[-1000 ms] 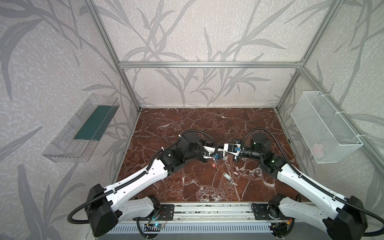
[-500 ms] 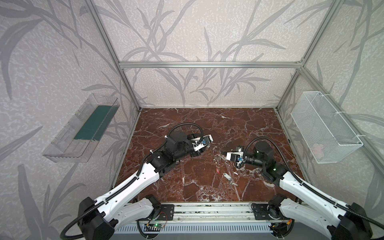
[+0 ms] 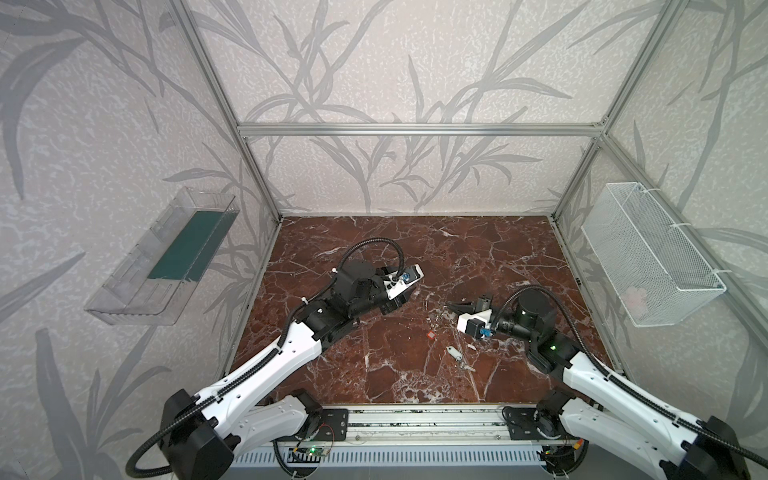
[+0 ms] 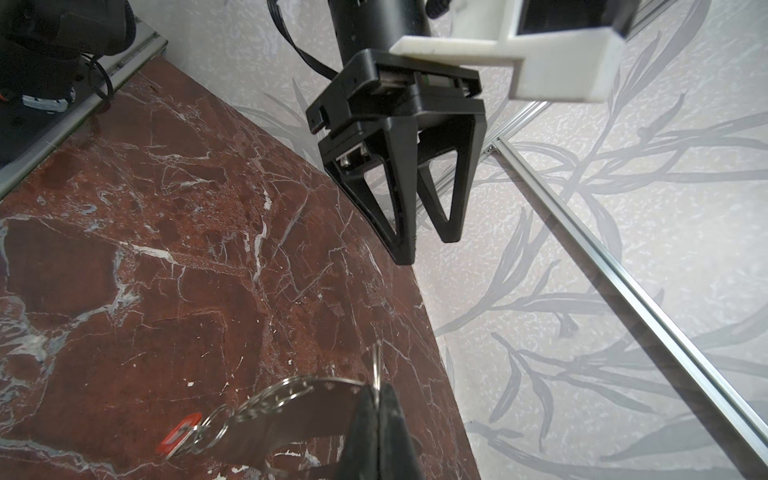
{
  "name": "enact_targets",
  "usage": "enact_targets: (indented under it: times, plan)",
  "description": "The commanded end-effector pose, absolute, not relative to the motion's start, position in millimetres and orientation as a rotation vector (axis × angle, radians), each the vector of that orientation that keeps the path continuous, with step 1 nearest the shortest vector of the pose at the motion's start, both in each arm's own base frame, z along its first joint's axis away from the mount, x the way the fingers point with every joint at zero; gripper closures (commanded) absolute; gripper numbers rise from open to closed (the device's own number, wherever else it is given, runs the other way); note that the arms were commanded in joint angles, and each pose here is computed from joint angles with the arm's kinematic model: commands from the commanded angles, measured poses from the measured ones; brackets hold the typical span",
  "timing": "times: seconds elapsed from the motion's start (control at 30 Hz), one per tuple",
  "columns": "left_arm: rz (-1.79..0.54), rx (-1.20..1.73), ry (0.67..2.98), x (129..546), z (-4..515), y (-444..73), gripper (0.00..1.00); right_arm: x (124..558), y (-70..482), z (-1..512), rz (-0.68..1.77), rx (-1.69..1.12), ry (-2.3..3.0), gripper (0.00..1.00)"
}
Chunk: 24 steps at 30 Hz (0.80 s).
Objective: Put the keys on the keyring
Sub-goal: 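Release the ring and move the left gripper toward the blue-tagged key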
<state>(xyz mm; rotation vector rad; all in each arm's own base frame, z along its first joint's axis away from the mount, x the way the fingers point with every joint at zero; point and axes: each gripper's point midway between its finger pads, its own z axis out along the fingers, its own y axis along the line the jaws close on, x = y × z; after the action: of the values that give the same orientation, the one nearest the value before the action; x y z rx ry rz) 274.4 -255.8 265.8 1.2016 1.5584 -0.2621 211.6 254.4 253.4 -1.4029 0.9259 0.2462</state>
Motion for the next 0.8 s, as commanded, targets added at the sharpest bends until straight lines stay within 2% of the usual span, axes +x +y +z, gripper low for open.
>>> enact_targets:
  times: [0.0,0.27,0.6,0.77]
  plan:
    - [-0.312,1.221,1.544,272,272,-262,0.48,213,251,266,0.162,-1.388,0.856,1.0]
    - [-0.407,1.316,1.617,267,234,-276,0.48,234,240,255,0.116,-1.338,0.98,1.0]
    - [-0.548,1.37,1.654,264,180,-297,0.48,259,195,247,0.057,-1.207,1.123,1.0]
    - [-0.659,1.335,1.765,262,163,-313,0.49,279,169,241,-0.047,-1.119,1.223,1.0]
